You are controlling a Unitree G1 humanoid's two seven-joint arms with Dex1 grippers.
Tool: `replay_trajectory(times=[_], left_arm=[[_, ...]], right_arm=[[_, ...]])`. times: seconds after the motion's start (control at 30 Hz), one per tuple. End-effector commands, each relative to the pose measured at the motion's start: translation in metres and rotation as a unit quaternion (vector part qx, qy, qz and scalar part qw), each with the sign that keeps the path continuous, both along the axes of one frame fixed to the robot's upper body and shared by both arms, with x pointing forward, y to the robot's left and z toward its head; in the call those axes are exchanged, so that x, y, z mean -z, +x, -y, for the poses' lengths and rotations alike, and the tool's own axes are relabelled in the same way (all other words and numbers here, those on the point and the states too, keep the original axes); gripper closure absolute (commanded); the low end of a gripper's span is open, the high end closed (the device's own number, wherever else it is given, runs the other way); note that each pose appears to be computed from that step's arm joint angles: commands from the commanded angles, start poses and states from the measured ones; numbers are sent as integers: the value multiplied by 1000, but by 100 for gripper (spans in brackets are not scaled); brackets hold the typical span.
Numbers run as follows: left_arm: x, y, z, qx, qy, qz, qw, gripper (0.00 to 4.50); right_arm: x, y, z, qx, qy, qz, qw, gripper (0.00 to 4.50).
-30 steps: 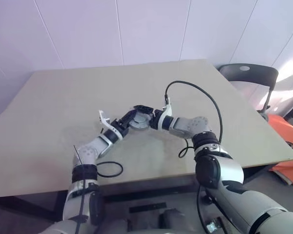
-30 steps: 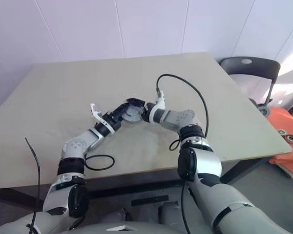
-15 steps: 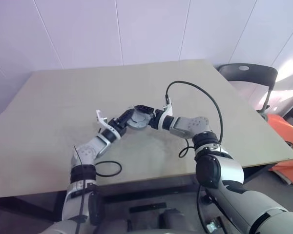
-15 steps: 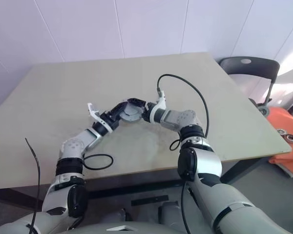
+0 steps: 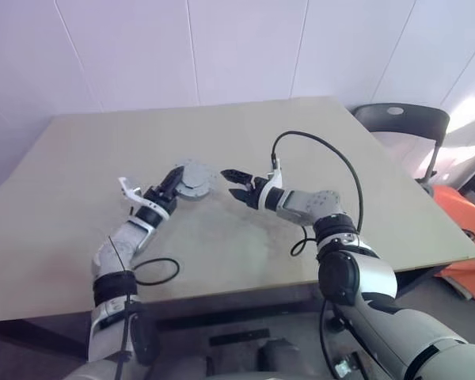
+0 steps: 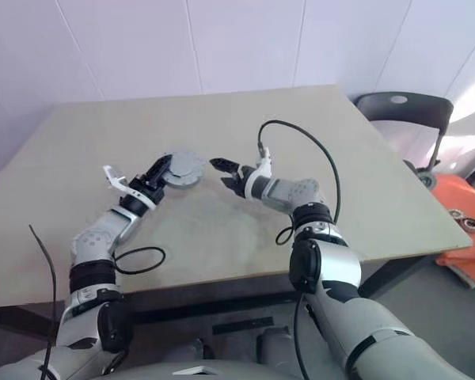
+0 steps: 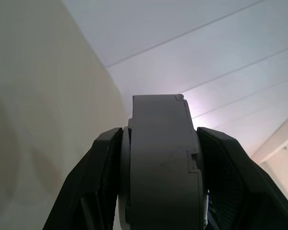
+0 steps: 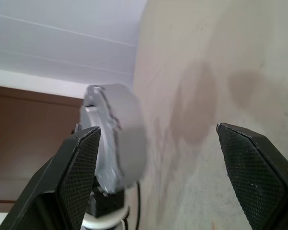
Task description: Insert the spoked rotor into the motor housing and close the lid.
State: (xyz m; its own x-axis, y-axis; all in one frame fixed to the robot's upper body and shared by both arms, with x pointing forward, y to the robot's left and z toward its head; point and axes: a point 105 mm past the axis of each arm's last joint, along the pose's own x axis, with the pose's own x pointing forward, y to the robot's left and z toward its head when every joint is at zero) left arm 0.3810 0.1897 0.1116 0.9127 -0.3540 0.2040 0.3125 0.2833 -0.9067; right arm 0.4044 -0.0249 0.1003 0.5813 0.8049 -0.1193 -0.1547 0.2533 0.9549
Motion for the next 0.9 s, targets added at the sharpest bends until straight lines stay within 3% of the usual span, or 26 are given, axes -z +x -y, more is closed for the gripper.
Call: replay_trajectory(times=[0.03,0.2,0.33,0.6,0.83,0.9], left_arm=[[-45,0,-39,-57,7,78,995,199],[-58,-7,-75,-99,30,93,990,199],[-61,-15,-92,-118,44,92,988,199],[-55,-25,-104,-118,63,77,988,199],[-47,-35,-123,-117,92,50,988,199],[-45,-39,-127,-114,100,45,987,199]], right_arm=[[-16,5,-5,-2,4,24,1000,45],[-16,13,11,25,-5,31,999,45],[-25,20,43,48,-26,85,995,45],[-56,3,82,-33,-70,216,973,45],[-45,-33,92,-151,-190,381,892,45],[-35,-38,97,-186,-246,429,849,45]])
